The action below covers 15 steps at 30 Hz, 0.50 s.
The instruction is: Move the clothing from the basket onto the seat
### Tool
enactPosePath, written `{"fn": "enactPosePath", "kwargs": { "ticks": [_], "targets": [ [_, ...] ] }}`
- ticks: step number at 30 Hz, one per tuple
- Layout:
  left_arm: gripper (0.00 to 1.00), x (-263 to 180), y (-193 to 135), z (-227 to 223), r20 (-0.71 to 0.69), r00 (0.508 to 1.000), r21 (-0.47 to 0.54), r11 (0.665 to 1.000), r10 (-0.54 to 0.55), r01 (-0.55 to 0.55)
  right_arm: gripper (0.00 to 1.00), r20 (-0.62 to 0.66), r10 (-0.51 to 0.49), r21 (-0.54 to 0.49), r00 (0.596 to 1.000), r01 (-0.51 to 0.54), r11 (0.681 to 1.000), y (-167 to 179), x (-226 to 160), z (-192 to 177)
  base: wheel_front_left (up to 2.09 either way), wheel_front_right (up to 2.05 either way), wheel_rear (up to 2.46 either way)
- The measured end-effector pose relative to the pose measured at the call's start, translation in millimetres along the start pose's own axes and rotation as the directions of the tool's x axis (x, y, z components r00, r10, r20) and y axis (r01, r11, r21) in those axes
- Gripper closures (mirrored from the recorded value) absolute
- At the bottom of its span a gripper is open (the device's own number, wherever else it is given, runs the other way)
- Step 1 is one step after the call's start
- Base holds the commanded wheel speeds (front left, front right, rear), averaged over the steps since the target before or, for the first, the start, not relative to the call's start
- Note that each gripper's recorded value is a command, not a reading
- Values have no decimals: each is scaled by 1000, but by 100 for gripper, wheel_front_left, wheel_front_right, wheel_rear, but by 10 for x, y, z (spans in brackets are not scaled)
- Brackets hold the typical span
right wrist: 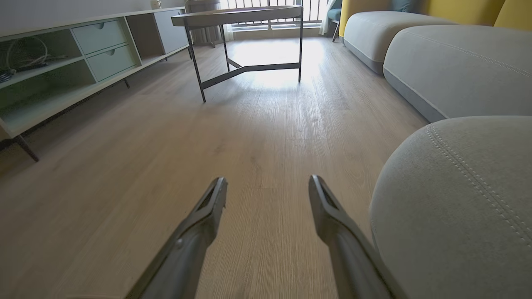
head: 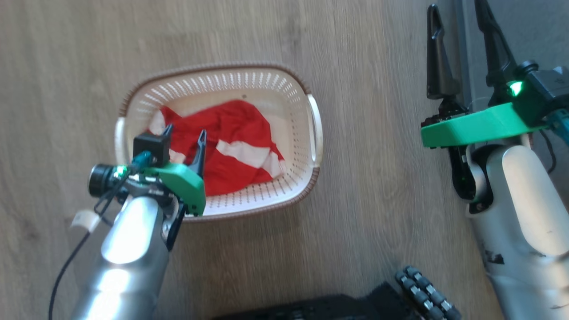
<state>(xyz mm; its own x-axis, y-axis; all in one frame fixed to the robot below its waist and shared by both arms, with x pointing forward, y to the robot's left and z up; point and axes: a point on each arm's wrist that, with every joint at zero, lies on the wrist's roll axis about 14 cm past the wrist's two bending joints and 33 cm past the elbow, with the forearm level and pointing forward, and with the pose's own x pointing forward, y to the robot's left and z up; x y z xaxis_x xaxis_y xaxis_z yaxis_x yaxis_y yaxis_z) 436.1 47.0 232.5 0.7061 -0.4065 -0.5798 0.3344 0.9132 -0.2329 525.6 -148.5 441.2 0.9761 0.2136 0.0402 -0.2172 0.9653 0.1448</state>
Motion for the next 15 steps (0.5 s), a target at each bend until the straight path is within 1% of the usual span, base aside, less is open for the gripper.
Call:
{"fn": "enactPosePath", "kwargs": {
  "ticks": [6, 10, 11, 15],
  "targets": [
    [0, 334, -5, -423, -145, 989, 45, 998, -31, 38, 0, -80, -34, 0, 996, 34, 999, -161, -3, -400, 0, 0, 0],
    [0, 491, -4, -679, -241, 969, 121, 990, -46, 77, 0, -108, -50, -3, 993, 50, 999, -240, 13, -564, 0, 0, 0],
    [0, 561, -1, -772, -284, 957, 152, 984, -48, 95, 0, -114, -58, -3, 992, 58, 998, -267, 20, -610, 0, 0, 0],
    [0, 673, 34, -961, -383, 923, 257, 956, -34, 142, 0, -138, -77, -7, 987, 76, 997, -332, -15, -723, 0, 0, 0]
  ]
}}
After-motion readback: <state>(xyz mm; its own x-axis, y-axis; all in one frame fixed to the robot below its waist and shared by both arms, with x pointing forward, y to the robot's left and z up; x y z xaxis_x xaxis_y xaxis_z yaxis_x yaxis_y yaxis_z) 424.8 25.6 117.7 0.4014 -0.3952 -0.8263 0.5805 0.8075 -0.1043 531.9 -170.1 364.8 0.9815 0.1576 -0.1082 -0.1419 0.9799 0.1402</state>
